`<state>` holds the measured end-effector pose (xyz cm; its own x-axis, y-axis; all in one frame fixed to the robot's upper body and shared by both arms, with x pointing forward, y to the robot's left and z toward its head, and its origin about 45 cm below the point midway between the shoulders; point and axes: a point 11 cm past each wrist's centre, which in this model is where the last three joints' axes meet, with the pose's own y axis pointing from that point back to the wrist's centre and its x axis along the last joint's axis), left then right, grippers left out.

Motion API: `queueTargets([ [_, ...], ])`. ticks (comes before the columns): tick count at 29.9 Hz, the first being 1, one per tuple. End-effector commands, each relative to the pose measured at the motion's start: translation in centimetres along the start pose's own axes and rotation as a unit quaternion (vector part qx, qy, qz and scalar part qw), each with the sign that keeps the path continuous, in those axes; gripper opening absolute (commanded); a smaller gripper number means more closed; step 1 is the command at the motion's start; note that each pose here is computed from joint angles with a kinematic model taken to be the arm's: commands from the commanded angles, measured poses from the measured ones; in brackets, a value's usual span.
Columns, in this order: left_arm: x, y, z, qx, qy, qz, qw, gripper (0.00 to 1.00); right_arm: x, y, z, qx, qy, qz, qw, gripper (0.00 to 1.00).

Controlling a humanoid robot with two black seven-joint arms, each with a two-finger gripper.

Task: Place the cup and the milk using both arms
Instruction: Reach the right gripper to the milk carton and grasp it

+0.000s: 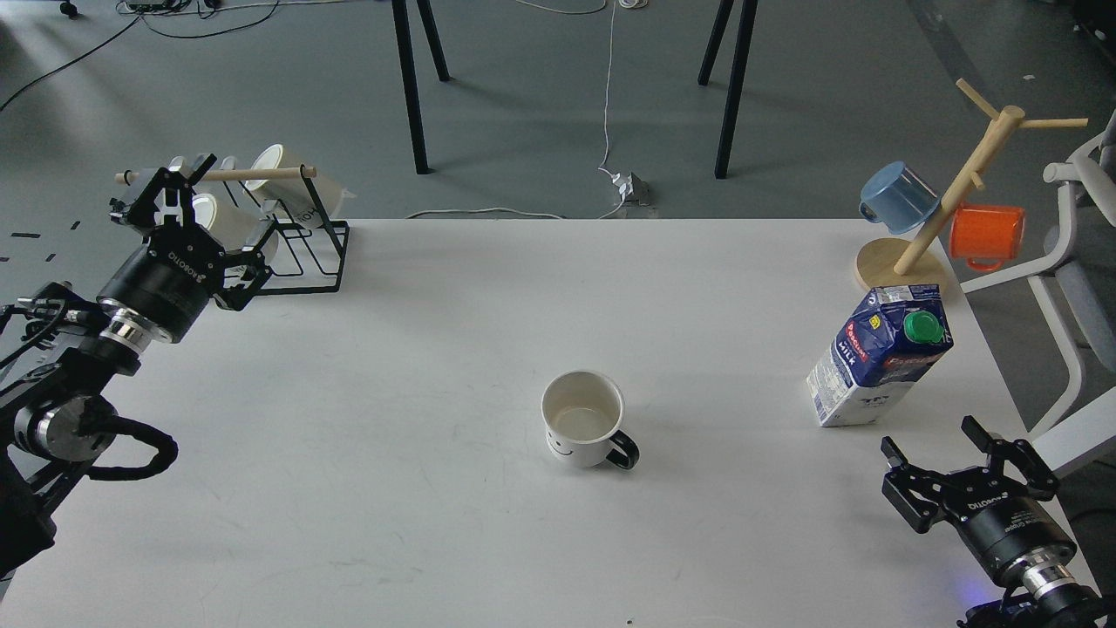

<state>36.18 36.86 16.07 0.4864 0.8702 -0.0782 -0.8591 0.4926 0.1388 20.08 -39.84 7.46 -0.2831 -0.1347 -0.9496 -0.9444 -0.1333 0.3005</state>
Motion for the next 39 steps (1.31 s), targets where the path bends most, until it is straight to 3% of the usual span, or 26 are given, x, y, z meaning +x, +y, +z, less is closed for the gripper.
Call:
queueTargets([
  [1,-0.1,0.6,-1.0,0.01,0.006,0.002,1.0,0.97,-0.5,-0.9,0.3,-0.001,-0.003,-0.011,1.0,1.0],
  [39,-1.1,1.3,-3.4,0.026,0.027,0.004,0.999,0.98,-1.7,-5.4,2.5,0.0,-0.025,-0.044,0.999,1.0],
])
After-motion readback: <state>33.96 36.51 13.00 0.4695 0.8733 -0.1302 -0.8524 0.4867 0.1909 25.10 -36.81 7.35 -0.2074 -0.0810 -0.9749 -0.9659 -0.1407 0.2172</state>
